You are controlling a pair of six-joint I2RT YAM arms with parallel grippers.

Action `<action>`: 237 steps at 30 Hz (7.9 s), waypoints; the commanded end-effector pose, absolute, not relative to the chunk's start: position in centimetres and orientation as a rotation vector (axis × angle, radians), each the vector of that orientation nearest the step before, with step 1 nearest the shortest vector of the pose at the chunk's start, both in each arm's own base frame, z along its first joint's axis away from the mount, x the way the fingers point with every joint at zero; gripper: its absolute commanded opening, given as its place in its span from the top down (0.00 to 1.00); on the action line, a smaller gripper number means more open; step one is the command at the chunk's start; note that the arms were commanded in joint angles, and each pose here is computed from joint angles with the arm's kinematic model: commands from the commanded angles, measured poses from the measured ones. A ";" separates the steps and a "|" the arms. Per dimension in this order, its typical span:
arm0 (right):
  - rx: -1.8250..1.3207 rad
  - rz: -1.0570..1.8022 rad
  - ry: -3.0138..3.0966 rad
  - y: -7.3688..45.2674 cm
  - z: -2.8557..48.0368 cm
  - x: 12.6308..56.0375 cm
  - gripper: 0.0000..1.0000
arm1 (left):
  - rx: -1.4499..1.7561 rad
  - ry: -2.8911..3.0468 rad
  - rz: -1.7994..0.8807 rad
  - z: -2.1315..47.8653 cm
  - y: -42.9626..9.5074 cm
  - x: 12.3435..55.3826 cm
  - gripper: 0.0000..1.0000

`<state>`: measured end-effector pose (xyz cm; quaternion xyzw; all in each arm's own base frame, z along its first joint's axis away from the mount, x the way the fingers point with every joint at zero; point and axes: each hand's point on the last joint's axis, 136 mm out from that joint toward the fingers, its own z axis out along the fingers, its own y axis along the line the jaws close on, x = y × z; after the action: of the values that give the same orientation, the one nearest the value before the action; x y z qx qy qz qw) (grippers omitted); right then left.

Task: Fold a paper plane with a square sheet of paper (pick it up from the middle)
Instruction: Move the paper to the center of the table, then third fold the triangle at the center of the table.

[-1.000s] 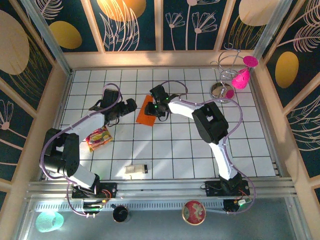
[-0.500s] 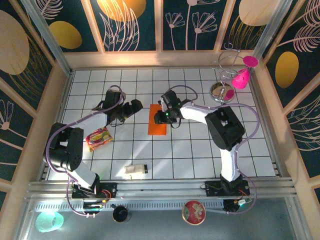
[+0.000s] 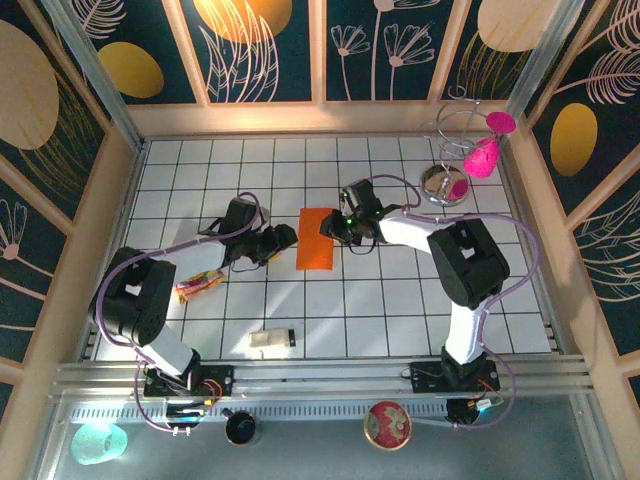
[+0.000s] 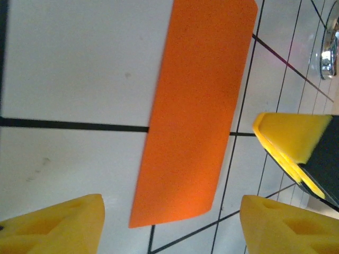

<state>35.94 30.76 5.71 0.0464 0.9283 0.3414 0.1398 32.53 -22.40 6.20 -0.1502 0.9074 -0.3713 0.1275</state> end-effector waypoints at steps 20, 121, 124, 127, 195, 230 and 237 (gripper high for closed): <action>0.180 0.810 2.831 28.8 0.0 34.5 0.75 | -0.400 2.818 -1.106 2.4 -24.2 29.8 0.64; -1.096 0.274 1.862 33.5 5.2 30.4 0.33 | -0.537 2.635 -1.488 5.8 -27.0 37.3 0.95; -1.070 0.234 1.833 33.4 6.1 30.8 0.35 | -0.540 2.638 -1.489 5.7 -27.0 37.2 0.95; -1.040 0.232 1.811 33.3 7.3 31.1 0.44 | -0.538 2.638 -1.485 5.7 -27.0 37.2 0.95; -0.662 0.767 2.277 32.5 4.8 30.4 1.00 | -0.218 2.912 -0.892 -1.0 -27.3 38.7 0.86; -0.593 0.687 2.353 31.5 2.7 31.2 1.00 | -0.210 2.876 -0.950 0.6 -28.1 39.3 0.86; -0.595 0.681 2.366 31.5 2.4 31.2 1.00 | -0.196 2.780 -0.982 4.0 -28.5 41.0 0.80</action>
<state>30.61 31.30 2.45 -0.2331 0.8878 0.2554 0.3037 40.23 -28.15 1.97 -0.0647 0.9413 -0.3217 0.0785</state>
